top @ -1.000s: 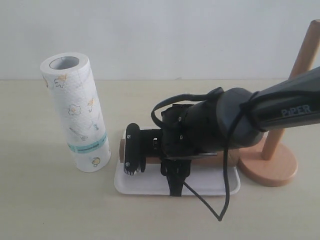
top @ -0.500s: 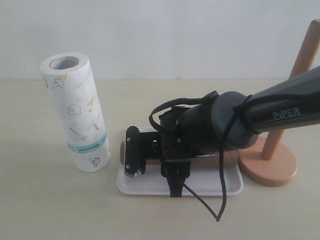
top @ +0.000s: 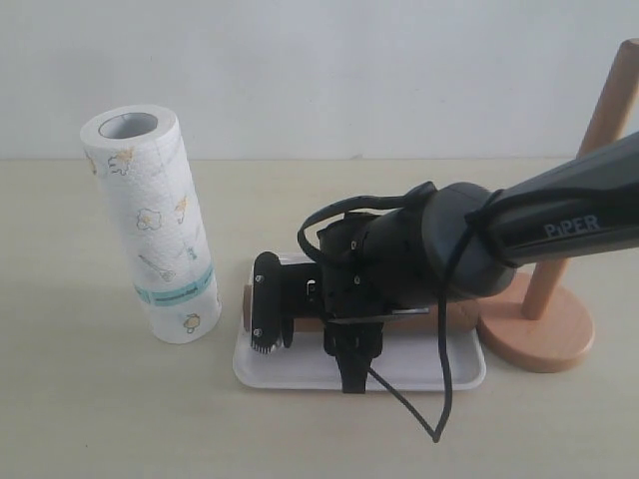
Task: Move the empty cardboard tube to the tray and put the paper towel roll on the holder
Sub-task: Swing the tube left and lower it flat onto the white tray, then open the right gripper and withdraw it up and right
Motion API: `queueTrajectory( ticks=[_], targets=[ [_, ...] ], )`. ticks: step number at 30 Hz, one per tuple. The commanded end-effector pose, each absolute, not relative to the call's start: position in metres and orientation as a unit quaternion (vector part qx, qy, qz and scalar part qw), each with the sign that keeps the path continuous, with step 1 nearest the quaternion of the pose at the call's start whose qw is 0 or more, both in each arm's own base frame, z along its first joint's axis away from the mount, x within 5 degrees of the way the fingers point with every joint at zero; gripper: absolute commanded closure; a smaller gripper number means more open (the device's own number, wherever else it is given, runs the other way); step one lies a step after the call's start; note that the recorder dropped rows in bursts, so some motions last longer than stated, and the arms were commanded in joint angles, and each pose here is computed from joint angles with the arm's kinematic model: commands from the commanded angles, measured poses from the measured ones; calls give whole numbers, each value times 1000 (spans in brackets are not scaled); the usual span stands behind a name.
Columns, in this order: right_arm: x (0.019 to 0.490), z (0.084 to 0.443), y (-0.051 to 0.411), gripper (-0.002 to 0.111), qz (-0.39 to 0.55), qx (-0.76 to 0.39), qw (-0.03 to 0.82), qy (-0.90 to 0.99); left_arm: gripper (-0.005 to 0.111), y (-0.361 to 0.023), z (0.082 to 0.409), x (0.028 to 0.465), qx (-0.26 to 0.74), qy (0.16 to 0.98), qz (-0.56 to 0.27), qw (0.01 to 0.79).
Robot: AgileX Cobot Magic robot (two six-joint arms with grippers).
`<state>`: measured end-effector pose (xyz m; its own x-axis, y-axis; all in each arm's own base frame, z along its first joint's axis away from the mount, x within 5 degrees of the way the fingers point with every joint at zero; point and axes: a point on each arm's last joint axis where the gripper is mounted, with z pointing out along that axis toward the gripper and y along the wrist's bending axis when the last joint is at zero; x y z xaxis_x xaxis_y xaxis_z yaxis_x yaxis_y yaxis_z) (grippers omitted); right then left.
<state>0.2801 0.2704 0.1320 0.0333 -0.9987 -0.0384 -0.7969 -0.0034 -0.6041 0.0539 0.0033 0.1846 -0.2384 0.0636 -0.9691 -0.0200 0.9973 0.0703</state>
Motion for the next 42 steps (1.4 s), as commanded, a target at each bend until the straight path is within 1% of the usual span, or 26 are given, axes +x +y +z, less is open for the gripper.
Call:
queueTrajectory(
  ticks=[1,10,17,27,34,39,41,42],
  targets=[
    [281,135,271,45,-213,-674,243,664,103,3,185,54,10,782,29,622],
    [281,135,271,45,-213,-671,243,667,103,3,185,54,10,782,29,622],
    [281,142,264,45,-238,-659,233,675,103,3,185,54,10,782,29,622],
    [277,186,260,45,-215,-613,289,703,103,3,185,54,10,782,29,622],
    [268,225,251,45,-192,-571,326,728,103,3,185,54,10,782,29,622],
    [257,255,230,45,-210,-527,310,763,103,3,185,54,10,782,29,622],
    [250,270,219,49,-212,-504,306,779,103,3,185,54,10,782,29,622],
    [245,277,214,53,-207,-490,304,790,103,3,185,54,10,782,29,622]
  ],
)
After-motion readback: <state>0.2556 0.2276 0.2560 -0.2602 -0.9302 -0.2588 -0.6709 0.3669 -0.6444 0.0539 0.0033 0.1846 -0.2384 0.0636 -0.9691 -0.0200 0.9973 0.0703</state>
